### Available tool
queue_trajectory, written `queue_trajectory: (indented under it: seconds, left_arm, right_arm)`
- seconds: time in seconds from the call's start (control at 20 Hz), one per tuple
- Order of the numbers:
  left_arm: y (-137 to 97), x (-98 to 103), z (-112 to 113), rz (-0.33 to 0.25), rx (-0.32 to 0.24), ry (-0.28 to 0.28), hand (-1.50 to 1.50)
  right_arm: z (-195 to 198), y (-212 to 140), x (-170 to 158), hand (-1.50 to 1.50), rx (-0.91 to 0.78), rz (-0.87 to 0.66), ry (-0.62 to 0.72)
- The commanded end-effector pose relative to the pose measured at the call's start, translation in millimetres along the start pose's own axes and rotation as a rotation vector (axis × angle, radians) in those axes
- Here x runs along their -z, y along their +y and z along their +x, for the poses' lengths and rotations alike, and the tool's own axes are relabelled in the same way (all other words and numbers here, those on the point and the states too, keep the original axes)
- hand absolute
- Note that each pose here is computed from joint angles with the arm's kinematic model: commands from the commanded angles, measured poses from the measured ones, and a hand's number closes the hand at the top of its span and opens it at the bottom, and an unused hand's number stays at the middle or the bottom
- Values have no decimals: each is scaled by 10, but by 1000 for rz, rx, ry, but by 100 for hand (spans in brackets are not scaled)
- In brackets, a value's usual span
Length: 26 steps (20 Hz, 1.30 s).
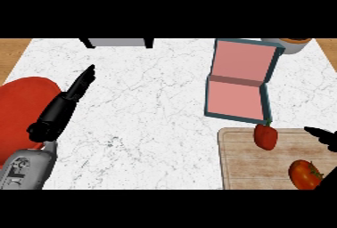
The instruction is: Pick the tomato from the cutting board and place it in the cardboard box
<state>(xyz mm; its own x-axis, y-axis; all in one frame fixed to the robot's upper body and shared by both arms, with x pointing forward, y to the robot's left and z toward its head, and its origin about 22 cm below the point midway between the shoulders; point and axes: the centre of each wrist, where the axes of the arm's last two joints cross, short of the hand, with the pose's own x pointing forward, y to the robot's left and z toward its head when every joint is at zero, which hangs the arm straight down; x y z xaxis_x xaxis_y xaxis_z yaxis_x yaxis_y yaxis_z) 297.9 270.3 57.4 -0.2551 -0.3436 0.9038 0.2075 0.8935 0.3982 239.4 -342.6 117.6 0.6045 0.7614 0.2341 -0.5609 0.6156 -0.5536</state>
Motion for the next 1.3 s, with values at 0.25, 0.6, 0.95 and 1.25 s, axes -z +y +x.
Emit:
queue_trajectory:
  seconds: [0.25, 0.6, 0.95, 1.25]
  left_arm:
    - [-95, -11, 235, -5, 4, 4, 0]
    - [-69, 42, 123, -3, 6, 2, 0]
    - [31, -191, -59, -9, -17, 20, 0]
    - [-25, -18, 159, -9, 13, 8, 0]
  right_arm:
    - [-22, 253, 172, -150, -56, 12, 149]
    - [-64, 287, 261, -150, -47, 54, 115]
    - [-220, 504, 306, 150, -111, -62, -26]
    - [-288, 478, 214, 150, -162, -161, -84]
